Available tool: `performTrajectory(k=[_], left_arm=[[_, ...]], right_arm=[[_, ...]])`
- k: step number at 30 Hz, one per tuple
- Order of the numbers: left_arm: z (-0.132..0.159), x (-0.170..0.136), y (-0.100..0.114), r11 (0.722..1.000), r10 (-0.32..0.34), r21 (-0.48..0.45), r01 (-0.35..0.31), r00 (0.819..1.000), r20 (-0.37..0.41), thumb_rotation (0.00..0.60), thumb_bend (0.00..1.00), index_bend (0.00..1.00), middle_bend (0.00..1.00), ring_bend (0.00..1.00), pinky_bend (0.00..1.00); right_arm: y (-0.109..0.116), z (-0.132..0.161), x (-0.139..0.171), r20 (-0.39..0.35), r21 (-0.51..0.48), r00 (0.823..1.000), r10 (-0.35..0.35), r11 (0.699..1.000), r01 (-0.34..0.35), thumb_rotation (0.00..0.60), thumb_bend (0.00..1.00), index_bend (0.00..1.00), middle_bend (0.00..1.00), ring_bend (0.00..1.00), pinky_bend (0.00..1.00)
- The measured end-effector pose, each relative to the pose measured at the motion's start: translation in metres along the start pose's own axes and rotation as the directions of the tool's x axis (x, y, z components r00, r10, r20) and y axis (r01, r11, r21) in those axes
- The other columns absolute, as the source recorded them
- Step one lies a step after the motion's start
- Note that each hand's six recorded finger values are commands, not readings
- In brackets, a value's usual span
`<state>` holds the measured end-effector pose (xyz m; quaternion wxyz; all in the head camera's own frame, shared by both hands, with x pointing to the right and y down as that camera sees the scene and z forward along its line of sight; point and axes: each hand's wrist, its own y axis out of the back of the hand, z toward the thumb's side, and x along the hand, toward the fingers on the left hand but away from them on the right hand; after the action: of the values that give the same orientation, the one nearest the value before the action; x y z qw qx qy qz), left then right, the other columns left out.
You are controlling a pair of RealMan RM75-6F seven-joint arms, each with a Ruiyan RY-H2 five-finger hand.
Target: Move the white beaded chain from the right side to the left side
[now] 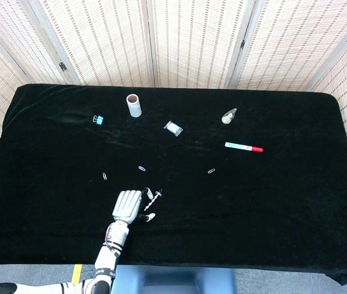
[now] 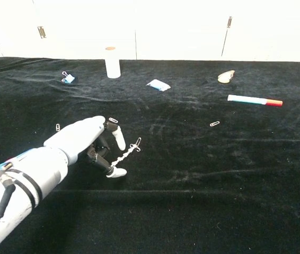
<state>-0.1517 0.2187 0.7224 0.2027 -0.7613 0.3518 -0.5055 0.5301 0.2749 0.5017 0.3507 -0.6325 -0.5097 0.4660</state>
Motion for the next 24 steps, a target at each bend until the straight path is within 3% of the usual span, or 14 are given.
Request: performTrajectory(k=[17,24], left_arm=[[-0.014,0.013,0.003,0.999,0.035,0.041,-0.034,0.999,-0.027,0.6,0.19,0.46,0.97,1.0,1.0],[-0.029,0.016,0.012,0.991,0.086,0.105,-0.081,0.995,-0.044,0.6,0.2,0.45,0.97,1.0,1.0]], right_arm=[[-0.001,-0.008,-0.001,0.025,-0.004,1.0,0.015,1.0,-0.015,0.6,0.34,0.06,0.0,0.0,0.0],[0.0,-0.008,-0.001,0.03,0.001,0.999,0.014,1.0,-0.014,0.6,0.34,0.06,0.0,0.0,0.0]])
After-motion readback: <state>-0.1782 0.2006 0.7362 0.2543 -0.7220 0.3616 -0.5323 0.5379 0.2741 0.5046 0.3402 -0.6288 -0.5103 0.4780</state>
